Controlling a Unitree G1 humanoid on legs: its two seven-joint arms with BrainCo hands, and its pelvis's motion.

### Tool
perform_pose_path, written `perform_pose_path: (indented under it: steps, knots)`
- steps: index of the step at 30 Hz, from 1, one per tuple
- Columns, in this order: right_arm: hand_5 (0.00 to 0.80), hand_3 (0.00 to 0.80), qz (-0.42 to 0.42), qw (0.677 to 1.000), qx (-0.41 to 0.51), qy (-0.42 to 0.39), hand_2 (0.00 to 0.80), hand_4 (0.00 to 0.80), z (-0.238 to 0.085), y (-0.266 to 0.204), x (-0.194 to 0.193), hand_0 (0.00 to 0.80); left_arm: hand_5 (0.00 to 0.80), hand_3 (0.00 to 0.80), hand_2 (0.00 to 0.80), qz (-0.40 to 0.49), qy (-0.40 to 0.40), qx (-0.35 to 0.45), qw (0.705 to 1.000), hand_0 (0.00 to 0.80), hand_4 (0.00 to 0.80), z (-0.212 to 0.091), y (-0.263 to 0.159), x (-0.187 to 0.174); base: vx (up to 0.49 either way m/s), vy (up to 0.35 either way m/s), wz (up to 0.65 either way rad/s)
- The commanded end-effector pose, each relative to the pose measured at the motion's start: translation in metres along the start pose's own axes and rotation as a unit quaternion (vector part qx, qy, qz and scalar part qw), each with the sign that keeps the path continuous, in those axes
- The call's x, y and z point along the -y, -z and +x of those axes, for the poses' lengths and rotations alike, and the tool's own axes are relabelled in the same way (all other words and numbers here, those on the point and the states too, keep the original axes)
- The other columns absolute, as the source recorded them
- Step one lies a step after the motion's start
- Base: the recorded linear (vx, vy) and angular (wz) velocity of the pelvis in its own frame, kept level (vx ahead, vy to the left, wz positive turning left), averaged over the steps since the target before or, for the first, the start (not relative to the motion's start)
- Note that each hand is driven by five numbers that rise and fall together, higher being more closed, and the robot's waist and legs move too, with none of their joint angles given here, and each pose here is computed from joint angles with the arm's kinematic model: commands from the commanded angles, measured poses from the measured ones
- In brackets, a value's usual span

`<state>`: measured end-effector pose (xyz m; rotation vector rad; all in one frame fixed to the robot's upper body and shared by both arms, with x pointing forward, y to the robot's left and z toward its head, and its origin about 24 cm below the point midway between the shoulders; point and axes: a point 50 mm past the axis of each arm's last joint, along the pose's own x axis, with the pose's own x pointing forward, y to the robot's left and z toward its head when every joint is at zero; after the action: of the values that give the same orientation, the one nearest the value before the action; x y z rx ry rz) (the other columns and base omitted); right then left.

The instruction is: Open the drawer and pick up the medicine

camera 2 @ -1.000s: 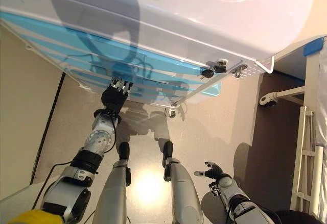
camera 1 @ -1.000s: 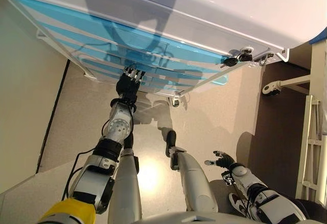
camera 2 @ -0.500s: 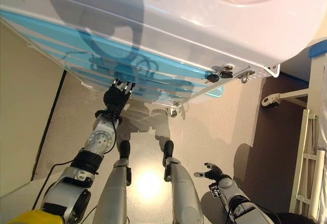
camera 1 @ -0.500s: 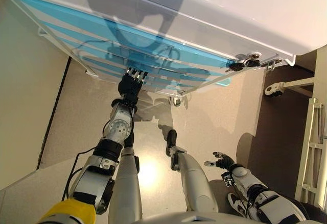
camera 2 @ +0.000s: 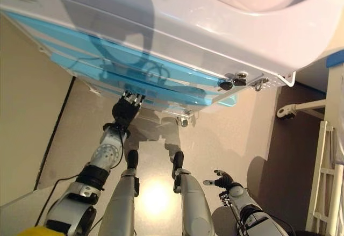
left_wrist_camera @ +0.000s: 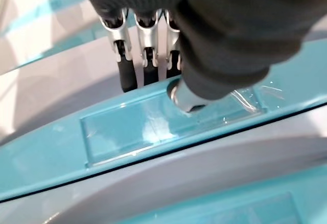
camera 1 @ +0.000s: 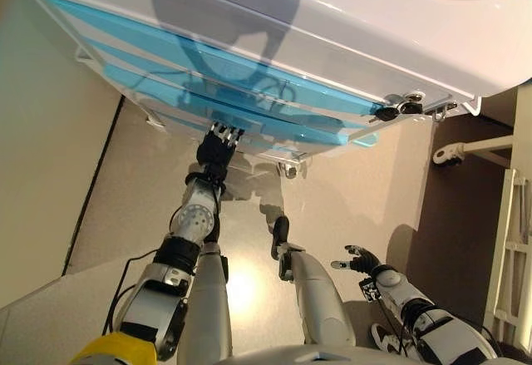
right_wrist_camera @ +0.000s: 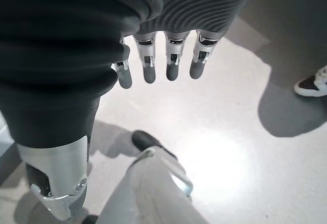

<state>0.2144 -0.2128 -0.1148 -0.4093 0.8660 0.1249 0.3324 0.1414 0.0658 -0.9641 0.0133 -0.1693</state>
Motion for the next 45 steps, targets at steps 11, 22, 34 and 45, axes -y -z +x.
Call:
perform_pose_path:
  steps: [11,22,34,45]
  knots:
    - [0.000,0.000,-0.040,0.999,-0.022,0.012,0.000,0.000,-0.008,0.024,0.008,0.000,0.800,0.800,0.800,-0.032,0.231,0.009,0.972,0.800,0.800,-0.039,0.004,0.082,-0.042,-0.069,0.32]
    - [0.000,0.000,-0.058,0.997,-0.037,0.022,0.000,0.000,-0.008,0.029,0.013,0.000,0.800,0.800,0.800,-0.032,0.350,0.043,0.935,0.800,0.800,-0.080,-0.017,0.124,-0.009,-0.018,0.23]
    - [0.000,0.000,-0.090,0.995,-0.039,0.008,0.000,0.000,-0.005,0.025,0.002,0.000,0.800,0.800,0.800,-0.013,0.495,0.115,0.861,0.800,0.800,-0.111,-0.047,0.182,-0.021,0.006,0.16]
    - [0.000,0.000,-0.084,0.996,-0.033,-0.003,0.000,0.000,-0.004,0.023,-0.012,0.000,0.000,0.000,0.000,-0.027,0.429,0.102,0.897,0.000,0.000,-0.100,-0.036,0.163,0.002,0.008,-0.02]
